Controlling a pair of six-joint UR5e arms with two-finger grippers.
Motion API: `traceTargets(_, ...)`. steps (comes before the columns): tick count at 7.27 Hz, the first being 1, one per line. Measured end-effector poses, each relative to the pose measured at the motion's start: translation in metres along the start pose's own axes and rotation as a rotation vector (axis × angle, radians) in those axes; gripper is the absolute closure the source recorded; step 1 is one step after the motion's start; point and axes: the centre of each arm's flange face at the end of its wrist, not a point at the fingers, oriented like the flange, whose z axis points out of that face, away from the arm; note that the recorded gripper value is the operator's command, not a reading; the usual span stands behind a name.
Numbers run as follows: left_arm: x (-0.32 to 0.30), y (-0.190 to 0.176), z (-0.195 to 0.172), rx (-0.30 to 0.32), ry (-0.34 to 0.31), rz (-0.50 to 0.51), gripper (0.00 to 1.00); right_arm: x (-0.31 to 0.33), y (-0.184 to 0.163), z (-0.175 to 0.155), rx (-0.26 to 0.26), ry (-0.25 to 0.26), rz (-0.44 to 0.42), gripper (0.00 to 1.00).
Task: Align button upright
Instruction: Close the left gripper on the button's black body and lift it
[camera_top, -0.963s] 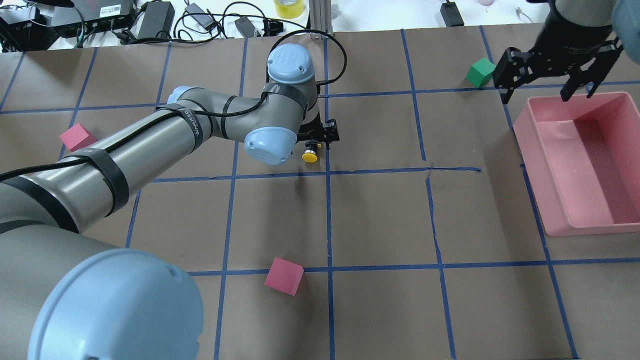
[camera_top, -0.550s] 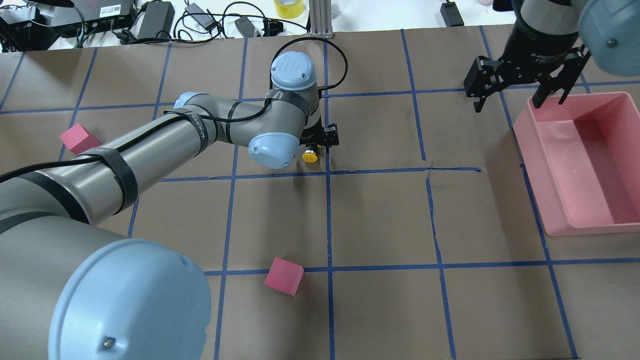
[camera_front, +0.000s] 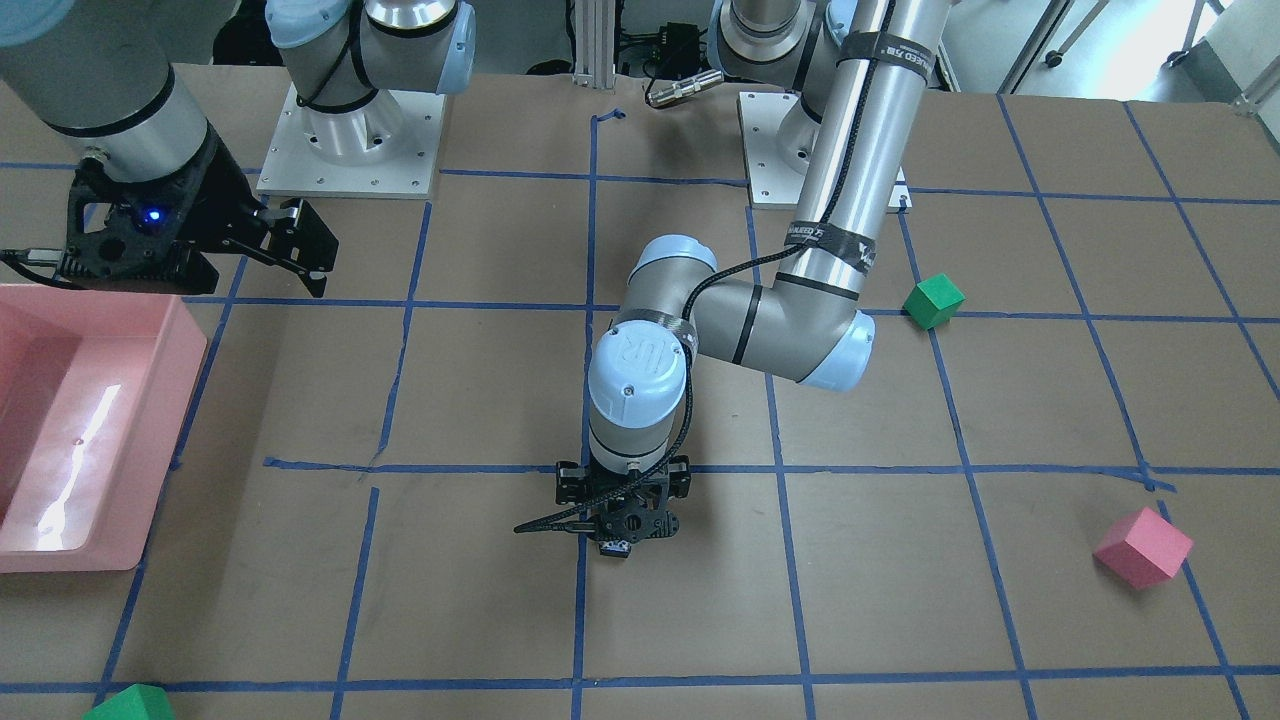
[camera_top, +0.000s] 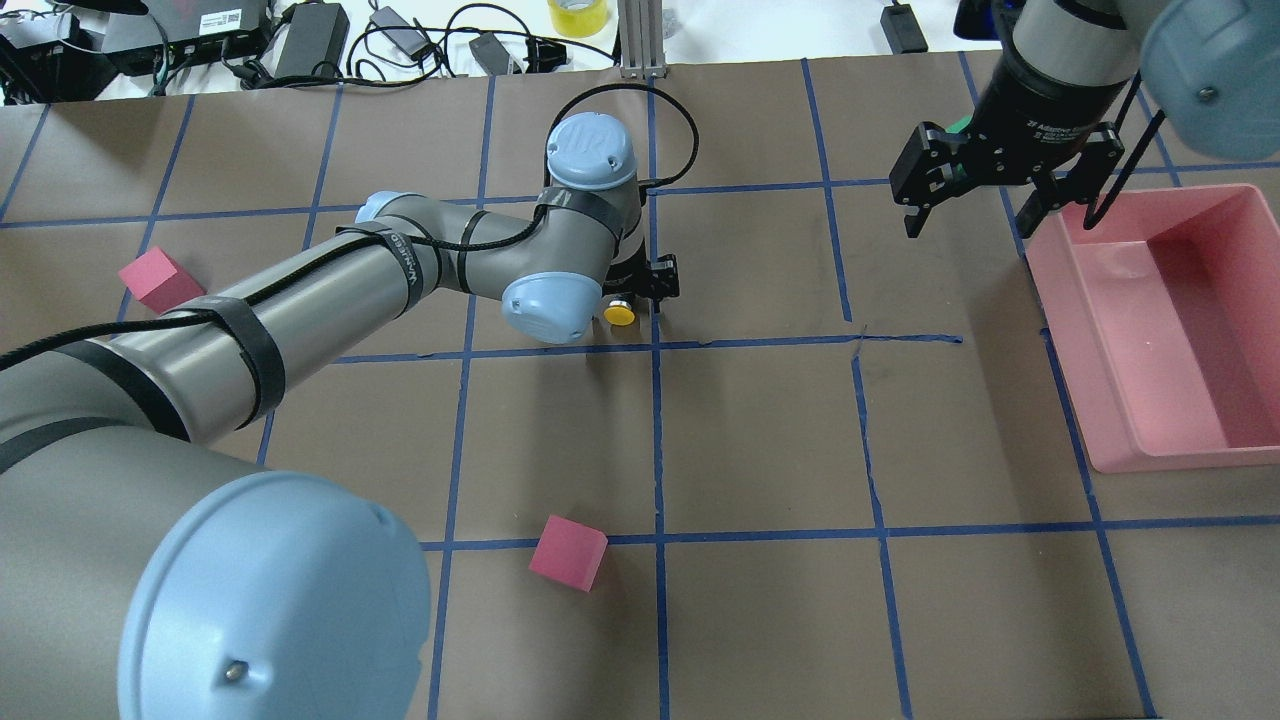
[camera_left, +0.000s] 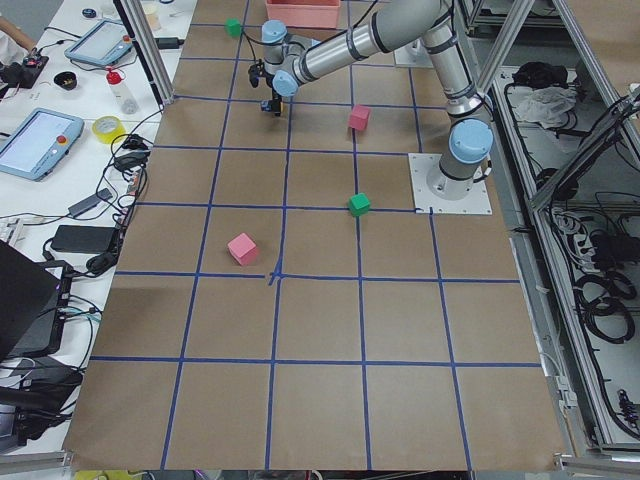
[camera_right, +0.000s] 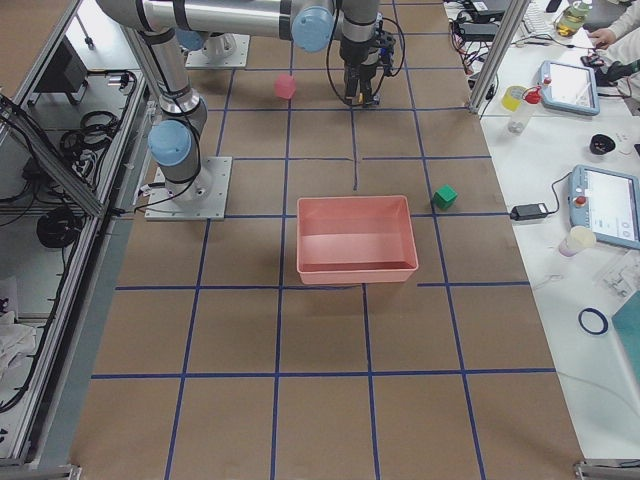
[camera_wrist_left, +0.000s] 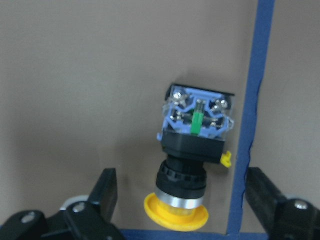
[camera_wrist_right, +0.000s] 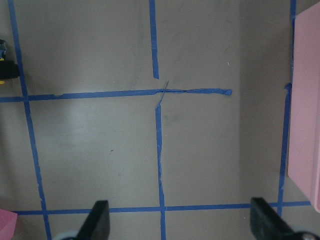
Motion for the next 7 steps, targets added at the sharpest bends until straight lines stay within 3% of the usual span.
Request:
traceTargets(2, 0.004, 0.003, -0.002, 0.002, 0.002, 0.004, 0.9, 0.0, 0.0, 0.0, 0.0, -0.004, 0.001, 0.0)
traceTargets(6, 0.006, 0.003, -0.025, 0.031, 0.01, 0.022, 0.95, 0.001, -0.006, -0.002, 0.043, -0.002, 0.002, 0.0)
traceTargets(7, 0.004, 0.001, -0.036, 0.05, -0.015, 0.042, 0.97, 0.001, -0.007, 0.0, 0.038, 0.001, 0.002, 0.0)
